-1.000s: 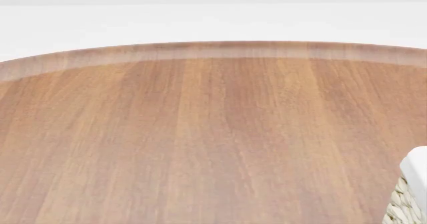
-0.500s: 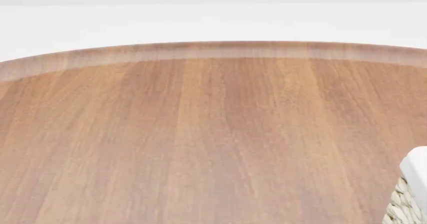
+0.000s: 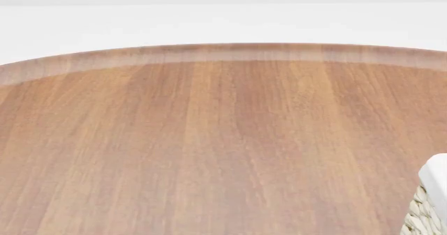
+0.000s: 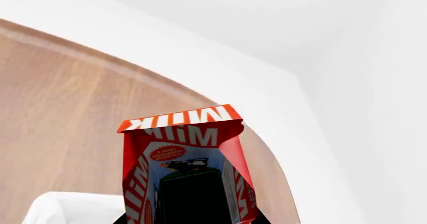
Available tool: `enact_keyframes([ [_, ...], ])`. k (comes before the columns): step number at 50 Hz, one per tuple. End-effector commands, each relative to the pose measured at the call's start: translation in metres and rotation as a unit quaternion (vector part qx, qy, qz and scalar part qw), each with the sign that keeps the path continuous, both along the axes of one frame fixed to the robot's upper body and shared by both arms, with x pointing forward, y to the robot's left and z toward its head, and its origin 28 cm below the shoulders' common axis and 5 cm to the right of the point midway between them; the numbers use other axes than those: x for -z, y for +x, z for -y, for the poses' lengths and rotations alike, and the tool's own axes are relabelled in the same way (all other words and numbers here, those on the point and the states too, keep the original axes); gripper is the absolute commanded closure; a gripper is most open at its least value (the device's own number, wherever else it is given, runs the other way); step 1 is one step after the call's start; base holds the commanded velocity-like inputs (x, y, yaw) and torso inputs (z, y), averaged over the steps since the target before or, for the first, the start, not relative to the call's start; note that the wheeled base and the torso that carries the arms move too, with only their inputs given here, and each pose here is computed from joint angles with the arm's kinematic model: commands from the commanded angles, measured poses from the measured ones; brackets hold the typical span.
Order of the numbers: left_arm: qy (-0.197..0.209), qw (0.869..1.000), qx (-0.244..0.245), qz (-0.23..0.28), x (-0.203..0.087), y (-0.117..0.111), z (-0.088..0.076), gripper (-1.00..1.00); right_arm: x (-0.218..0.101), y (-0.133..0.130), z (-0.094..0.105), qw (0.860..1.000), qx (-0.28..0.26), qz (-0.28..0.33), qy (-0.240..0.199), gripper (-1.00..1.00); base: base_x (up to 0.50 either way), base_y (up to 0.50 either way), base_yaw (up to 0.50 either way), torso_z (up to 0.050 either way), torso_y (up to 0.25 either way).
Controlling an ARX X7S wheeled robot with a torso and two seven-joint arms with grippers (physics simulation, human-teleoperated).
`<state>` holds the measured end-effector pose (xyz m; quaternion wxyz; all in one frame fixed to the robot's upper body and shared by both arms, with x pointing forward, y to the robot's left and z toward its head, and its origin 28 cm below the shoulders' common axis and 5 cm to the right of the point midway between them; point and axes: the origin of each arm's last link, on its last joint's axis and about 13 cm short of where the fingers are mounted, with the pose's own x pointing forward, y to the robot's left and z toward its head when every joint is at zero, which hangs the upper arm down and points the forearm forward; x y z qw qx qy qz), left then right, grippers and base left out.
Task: Pick the milk and place it in the basket.
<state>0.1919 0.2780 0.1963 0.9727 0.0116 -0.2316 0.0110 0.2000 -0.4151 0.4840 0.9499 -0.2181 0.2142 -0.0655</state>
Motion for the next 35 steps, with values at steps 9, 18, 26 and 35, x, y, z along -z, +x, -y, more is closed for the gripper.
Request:
enact_keyframes([
  [9,-0.002,1.0,-0.003,0.007,0.0,0.0,-0.002,-1.0,-0.014,0.008,-0.012,0.991,-0.131,0.012,0.031,1.0,0.0,0.0,0.0,0.001,0.001],
  [18,-0.002,1.0,-0.002,0.007,0.0,0.0,-0.002,-1.0,-0.014,0.014,-0.017,0.983,-0.178,-0.001,0.044,1.0,0.0,0.0,0.0,0.0,0.001],
  [26,-0.002,1.0,-0.002,0.007,-0.001,0.001,-0.002,-1.0,-0.007,0.025,-0.022,0.981,-0.184,-0.034,0.052,1.0,0.0,0.0,0.0,0.0,0.001],
  [35,-0.002,1.0,-0.003,0.005,0.0,0.001,-0.002,-1.0,0.009,0.046,-0.027,0.979,-0.182,-0.075,0.06,1.0,0.0,0.0,0.0,0.001,0.001],
])
